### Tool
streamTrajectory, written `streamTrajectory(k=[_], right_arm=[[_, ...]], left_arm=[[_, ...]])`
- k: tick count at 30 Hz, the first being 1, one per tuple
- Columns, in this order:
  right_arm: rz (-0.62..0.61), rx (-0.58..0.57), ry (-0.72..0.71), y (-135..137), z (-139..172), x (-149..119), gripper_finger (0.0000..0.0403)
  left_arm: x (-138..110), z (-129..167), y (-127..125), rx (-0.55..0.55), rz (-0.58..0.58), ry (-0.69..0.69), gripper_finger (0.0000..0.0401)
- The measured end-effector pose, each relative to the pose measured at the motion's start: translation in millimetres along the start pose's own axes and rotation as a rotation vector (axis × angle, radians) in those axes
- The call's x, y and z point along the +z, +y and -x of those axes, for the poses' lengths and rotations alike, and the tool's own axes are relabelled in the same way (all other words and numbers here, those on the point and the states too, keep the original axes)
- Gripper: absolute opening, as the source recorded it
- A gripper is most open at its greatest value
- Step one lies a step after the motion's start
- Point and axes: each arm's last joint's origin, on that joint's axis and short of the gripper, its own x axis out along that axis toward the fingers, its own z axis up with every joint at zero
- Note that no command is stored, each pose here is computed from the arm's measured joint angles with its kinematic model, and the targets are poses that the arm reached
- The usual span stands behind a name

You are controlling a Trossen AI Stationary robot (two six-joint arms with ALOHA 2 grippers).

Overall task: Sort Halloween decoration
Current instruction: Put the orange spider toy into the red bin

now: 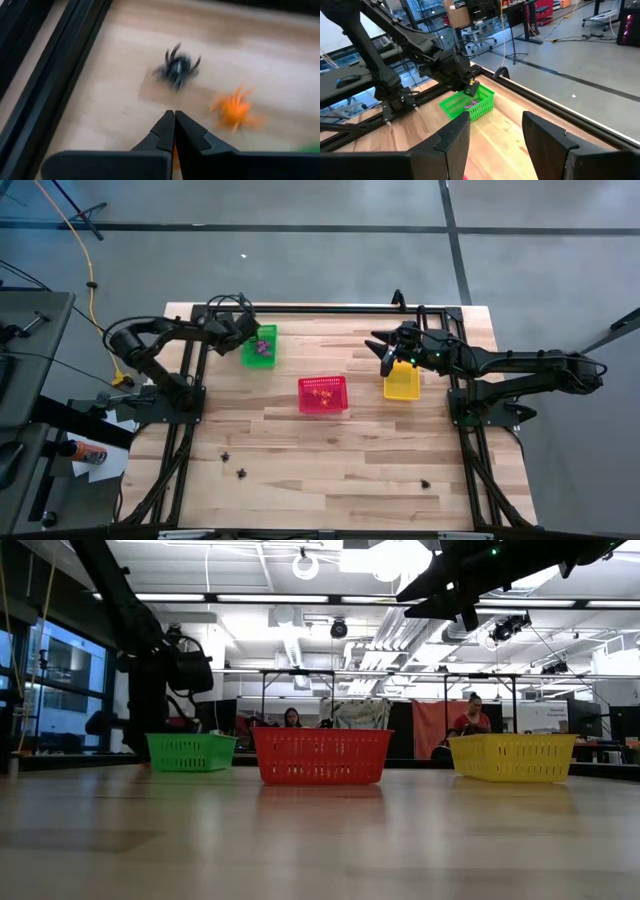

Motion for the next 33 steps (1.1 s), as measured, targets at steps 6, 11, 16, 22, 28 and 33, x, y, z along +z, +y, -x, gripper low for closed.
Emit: streamTrajectory(k=[6, 11, 16, 22, 28, 33], right_arm=[[0.006, 0.005, 0.002, 0, 0, 0, 0.0176], [-0.001, -0.005, -0.001, -2, -1, 1, 0.0176], [-0.003, -0.005, -0.001, -2, -1, 1, 0.0176], [-0.053, -0.005, -0.001, -2, -1, 1, 0.0176], [-0.053, 0.0, 0.0, -2, -1, 1, 0.0176], [-0.053, 0.0, 0.0, -2, -1, 1, 0.0176]], left_arm=[[-5, 15, 15, 0.048, -0.145, 0.081, 0.0], [-7, 26, 25, -0.009, -0.229, 0.154, 0.0], [-20, 32, 36, -0.039, -0.267, 0.219, 0.0], [-32, 42, 44, -0.073, -0.278, 0.245, 0.0], [-32, 57, 45, -0.184, -0.269, 0.255, 0.0], [-30, 70, 49, -0.276, -0.284, 0.231, 0.0]])
